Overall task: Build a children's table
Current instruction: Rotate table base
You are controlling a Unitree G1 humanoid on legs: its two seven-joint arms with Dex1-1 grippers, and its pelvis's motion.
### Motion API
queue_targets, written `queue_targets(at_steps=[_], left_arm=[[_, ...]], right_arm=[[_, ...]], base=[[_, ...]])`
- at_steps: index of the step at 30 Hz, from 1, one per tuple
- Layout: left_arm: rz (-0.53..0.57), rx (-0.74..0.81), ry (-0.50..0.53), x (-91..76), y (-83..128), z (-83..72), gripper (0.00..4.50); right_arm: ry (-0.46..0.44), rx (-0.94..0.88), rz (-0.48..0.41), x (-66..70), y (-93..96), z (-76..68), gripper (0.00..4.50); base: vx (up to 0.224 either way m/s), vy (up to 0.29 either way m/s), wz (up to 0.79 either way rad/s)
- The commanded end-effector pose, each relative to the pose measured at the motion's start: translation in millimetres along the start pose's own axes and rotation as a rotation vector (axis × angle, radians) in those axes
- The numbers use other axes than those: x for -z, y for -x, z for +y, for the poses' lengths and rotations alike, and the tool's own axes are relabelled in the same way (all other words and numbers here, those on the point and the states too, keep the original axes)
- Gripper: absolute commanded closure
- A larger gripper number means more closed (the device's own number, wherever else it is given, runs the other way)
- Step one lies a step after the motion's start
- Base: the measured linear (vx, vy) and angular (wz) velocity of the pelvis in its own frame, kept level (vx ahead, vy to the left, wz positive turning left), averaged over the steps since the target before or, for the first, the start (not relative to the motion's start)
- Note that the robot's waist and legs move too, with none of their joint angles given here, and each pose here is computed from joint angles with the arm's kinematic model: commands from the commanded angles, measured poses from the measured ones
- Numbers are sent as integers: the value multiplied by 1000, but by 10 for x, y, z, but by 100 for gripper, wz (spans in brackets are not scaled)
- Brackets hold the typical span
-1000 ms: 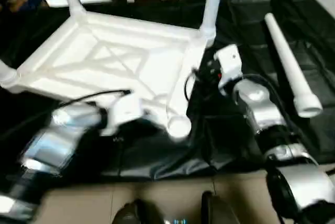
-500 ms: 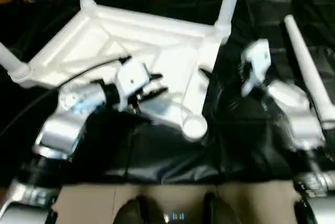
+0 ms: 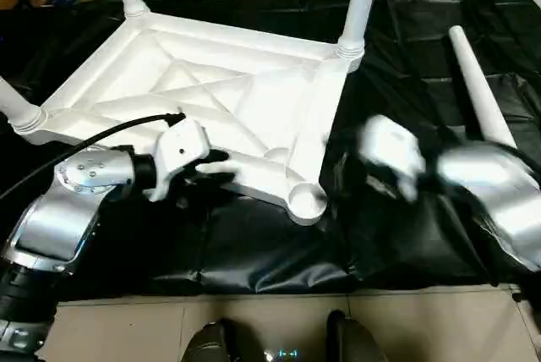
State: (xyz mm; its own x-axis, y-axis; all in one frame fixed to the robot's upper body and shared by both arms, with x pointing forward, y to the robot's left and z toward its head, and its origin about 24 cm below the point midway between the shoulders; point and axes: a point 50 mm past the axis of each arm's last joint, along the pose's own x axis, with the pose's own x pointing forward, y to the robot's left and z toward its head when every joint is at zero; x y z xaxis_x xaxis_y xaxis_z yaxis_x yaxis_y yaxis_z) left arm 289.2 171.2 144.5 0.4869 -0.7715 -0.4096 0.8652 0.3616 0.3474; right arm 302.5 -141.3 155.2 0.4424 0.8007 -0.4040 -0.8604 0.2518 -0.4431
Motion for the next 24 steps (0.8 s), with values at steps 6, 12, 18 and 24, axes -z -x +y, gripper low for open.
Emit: queue_targets(at_steps=[6, 12, 18, 24], left_arm=[[20, 34, 12, 14, 58, -71, 277], [38, 32, 28, 20, 127, -100, 277], [46, 32, 27, 18, 143, -107, 277], [49, 14, 14, 2, 124, -107, 277]], right_arm=[[70, -59, 68, -23, -234, -49, 0], [136, -153, 132, 12, -297, -98, 0], [212, -214, 222, 60, -299, -180, 0], [304, -192, 263, 100, -380, -265, 0]], base=[[0, 0, 0], [0, 0, 0], [0, 0, 0], [0, 0, 0]])
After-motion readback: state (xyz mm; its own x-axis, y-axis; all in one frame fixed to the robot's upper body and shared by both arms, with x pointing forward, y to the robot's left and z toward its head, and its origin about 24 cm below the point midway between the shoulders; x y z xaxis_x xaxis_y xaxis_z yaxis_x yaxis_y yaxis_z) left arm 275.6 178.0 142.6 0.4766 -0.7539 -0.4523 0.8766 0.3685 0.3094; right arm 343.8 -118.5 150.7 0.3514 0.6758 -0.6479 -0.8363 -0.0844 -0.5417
